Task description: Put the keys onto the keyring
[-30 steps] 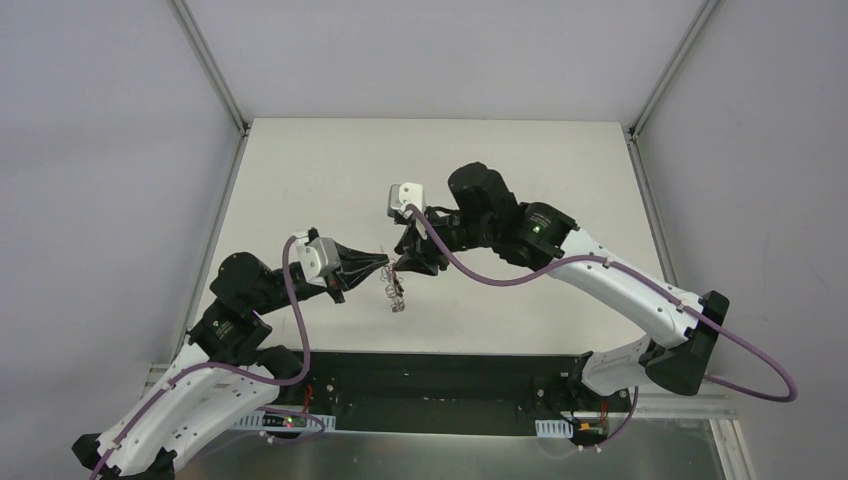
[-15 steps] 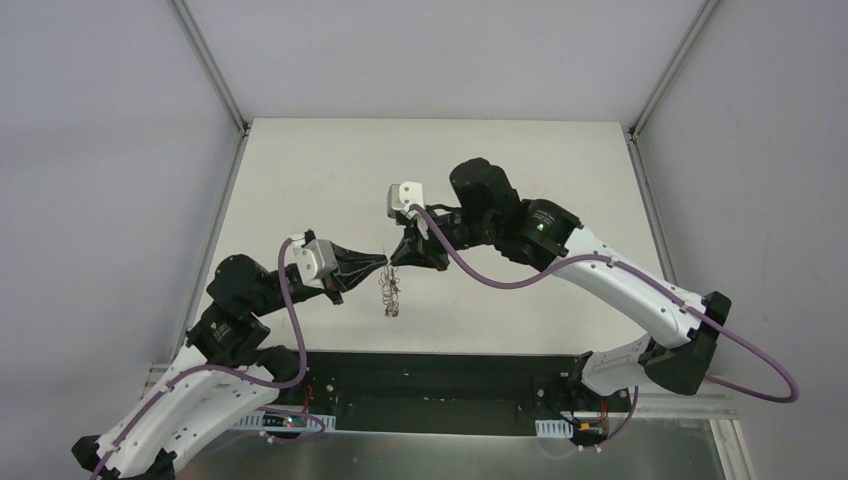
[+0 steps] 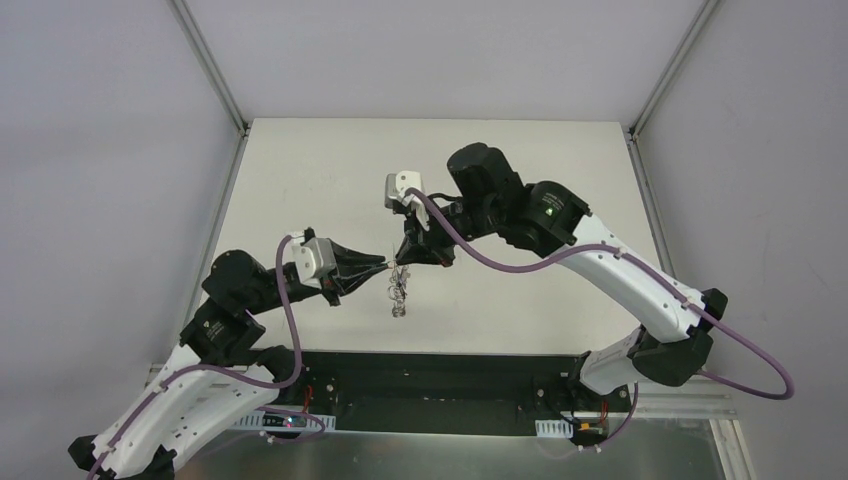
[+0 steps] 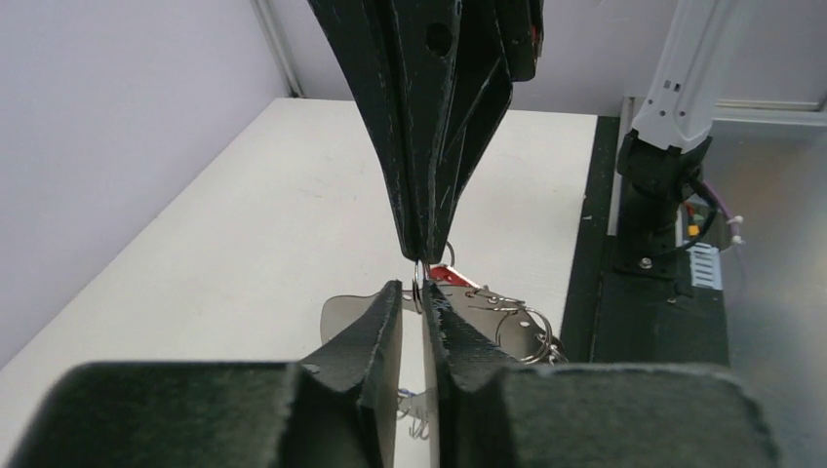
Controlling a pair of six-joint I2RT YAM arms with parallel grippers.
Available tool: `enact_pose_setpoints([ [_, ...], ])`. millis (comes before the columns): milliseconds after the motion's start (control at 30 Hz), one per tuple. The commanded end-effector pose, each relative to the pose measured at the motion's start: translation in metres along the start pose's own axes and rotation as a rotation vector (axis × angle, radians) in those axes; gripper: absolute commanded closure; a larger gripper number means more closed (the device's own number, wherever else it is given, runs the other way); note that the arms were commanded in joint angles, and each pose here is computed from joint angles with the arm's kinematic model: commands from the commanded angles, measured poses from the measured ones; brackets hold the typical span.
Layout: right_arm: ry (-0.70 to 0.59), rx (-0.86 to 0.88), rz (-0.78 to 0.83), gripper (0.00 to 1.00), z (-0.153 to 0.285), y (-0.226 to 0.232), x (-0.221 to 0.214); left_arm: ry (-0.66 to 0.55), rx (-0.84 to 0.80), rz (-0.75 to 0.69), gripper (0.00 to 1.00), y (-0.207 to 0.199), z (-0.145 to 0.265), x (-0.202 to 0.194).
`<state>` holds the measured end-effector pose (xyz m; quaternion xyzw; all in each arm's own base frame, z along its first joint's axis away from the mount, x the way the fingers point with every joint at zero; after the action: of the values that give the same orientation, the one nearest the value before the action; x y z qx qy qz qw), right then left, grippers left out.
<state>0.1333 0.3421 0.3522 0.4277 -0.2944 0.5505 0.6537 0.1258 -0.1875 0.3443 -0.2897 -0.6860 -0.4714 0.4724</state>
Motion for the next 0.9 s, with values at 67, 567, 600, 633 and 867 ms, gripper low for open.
enact_pose_setpoints([
  [67, 0.085, 0.013, -0.095, 1.0, 0.02, 0.02, 0.006, 0.031, -0.044, 0.103, 0.8, 0.002, 0.002, 0.032],
  [567, 0.127, 0.019, -0.111, 1.0, 0.034, 0.041, -0.01, 0.154, -0.201, 0.416, 0.69, -0.01, -0.012, 0.056],
  [600, 0.121, 0.015, -0.108, 1.0, 0.034, 0.041, -0.01, 0.161, -0.215, 0.433, 0.69, -0.012, -0.012, 0.057],
  [633, 0.118, 0.007, -0.107, 1.0, 0.034, 0.04, -0.01, 0.166, -0.229, 0.45, 0.69, -0.014, -0.013, 0.057],
  [867, 0.083, -0.013, -0.095, 1.0, 0.038, 0.04, -0.002, 0.217, -0.302, 0.543, 0.68, -0.024, -0.016, 0.05],
])
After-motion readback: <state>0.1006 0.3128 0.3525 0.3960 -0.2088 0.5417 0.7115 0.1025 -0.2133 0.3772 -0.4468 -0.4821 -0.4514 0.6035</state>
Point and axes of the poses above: each gripper's point midway between its finger pads, its own z axis back along the fingers, its own y axis along the line the jaws close on, x = y × z, the point moved 3 cm from there along z, back along the fingers, and after that the axes turned 13 degrees about -z, right-handed, at the moved point
